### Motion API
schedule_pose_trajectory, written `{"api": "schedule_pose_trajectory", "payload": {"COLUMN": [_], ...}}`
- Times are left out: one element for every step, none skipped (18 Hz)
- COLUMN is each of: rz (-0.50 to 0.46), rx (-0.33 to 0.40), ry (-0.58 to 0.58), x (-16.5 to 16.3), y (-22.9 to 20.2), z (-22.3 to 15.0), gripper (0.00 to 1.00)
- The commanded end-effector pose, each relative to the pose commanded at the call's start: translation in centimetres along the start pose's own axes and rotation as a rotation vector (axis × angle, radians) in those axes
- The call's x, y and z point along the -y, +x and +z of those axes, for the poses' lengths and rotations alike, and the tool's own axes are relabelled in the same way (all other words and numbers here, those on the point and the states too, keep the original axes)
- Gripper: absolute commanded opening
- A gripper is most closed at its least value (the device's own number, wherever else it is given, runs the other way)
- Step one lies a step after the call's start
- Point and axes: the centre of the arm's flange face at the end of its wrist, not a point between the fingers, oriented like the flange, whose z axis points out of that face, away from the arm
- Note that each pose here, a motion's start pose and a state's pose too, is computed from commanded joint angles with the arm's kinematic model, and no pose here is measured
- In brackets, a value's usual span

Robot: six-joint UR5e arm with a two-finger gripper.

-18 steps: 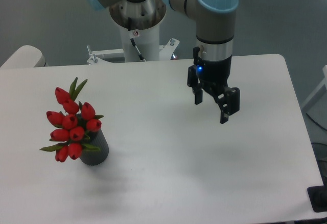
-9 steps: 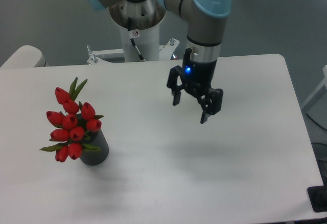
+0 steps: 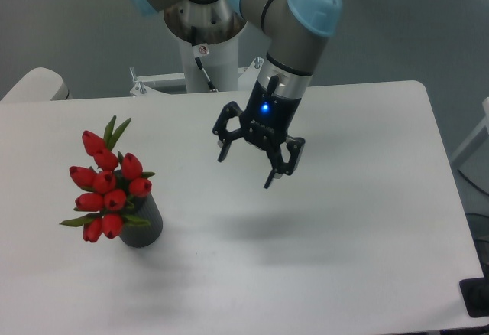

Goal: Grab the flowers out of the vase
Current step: 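Move the open gripper toward the red tulip bouquet in the grey vase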

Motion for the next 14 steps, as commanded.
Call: {"api": "schedule_pose_trajectory", "payload": {"rz": [-0.016, -0.016, -0.013, 0.004, 0.039, 0.070, 0.080, 0.088, 0.099, 0.109, 0.120, 0.138, 0.176, 0.209], "rx": [-0.024, -0.041, -0.056, -0.059, -0.071, -0.093, -0.111, -0.120, -0.128, -0.141, -0.147, -0.147, -0.144, -0.155], "ry": [0.018, 0.032, 0.042, 0.056, 0.083, 0.106, 0.113, 0.110, 0.107, 0.101, 0.098, 0.099, 0.104, 0.104], "x": [-0.5, -0.8, -1.1, -1.0, -0.8, -0.8, -0.8, -0.8, -0.7, -0.5, -0.2, -0.1, 0.0, 0.1], "y": [0.8, 1.7, 2.4, 2.6, 2.7, 3.0, 3.7, 4.5, 5.4, 6.1, 6.7, 6.9, 6.9, 7.4], "z": [0.4, 0.7, 0.9, 0.8, 1.1, 1.5, 2.0, 2.4, 2.7, 3.2, 3.6, 3.9, 4.5, 5.3], "gripper": [1.00, 1.00, 1.00, 1.00, 1.00, 1.00, 1.00, 1.00, 1.00, 1.00, 1.00, 1.00, 1.00, 1.00]}}
